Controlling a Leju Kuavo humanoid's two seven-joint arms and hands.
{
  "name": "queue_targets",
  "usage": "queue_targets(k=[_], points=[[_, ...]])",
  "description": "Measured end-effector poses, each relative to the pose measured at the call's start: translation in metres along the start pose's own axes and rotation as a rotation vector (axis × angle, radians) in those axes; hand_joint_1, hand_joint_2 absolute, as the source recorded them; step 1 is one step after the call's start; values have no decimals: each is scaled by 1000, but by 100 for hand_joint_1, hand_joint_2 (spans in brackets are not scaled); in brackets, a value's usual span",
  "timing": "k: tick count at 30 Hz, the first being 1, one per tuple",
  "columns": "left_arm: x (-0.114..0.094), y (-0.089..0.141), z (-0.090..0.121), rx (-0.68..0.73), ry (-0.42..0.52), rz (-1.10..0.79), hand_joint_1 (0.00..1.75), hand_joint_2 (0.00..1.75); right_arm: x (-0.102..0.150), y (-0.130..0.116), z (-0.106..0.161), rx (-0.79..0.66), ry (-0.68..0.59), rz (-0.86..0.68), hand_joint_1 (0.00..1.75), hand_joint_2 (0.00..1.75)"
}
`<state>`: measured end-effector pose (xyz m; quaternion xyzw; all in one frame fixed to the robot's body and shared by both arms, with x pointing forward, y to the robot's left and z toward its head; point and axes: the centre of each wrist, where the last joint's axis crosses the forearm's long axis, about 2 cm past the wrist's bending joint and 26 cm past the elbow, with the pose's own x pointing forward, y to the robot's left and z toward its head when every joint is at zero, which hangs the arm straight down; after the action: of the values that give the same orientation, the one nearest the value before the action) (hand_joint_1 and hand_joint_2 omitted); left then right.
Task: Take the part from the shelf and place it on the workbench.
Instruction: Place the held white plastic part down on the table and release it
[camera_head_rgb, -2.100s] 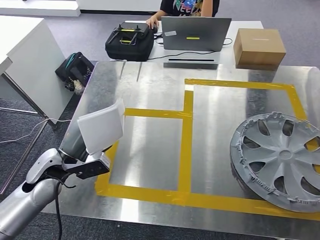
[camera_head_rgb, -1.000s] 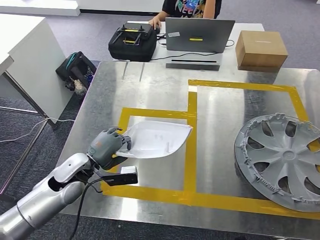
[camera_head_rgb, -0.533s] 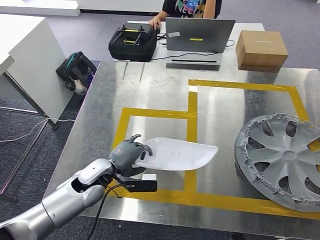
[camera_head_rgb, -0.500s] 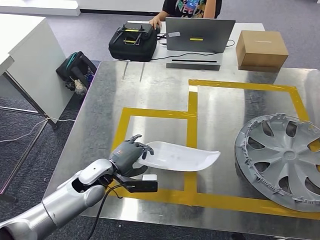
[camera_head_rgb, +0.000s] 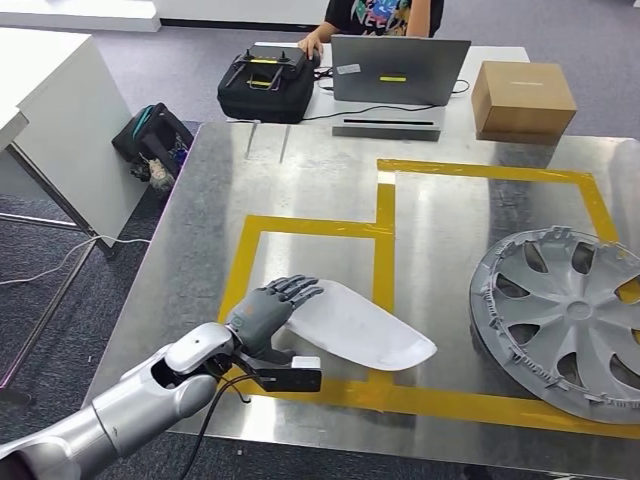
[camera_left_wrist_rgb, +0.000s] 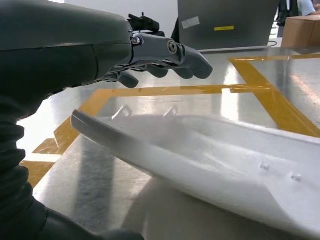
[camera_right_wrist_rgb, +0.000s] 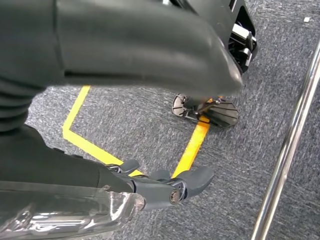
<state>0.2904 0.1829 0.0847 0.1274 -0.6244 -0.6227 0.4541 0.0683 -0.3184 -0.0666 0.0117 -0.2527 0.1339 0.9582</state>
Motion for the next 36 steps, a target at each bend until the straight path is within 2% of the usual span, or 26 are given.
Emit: queue_targets(k=[8,12,15,18,21,24,26,30,36], points=[[-1,0,-1,-5,4,-5,0,175,0,0,0,-1,2,-2,0,0],[-1,0,-1,1,31,7,0,0,-1,1,0,-1,2,-3,0,0],[-3,-1,1,30,76,45,0,0,-2,1,0,-4,7,-9,0,0],[-7,-4,6,116,94,132,0,0,-6,2,2,-17,20,-29,0,0],[-13,-7,18,330,44,255,0,0,-14,2,5,-42,29,-76,0,0],[-23,-7,41,602,-17,326,0,0,-24,2,10,-64,31,-125,0,0],[-30,-4,58,707,-30,333,0,0,-30,1,14,-79,30,-148,0,0],[-38,6,83,823,-63,337,0,0,-31,-2,16,-102,19,-177,0,0],[-34,20,95,922,-136,362,0,0,-29,-3,17,-109,8,-187,0,0]])
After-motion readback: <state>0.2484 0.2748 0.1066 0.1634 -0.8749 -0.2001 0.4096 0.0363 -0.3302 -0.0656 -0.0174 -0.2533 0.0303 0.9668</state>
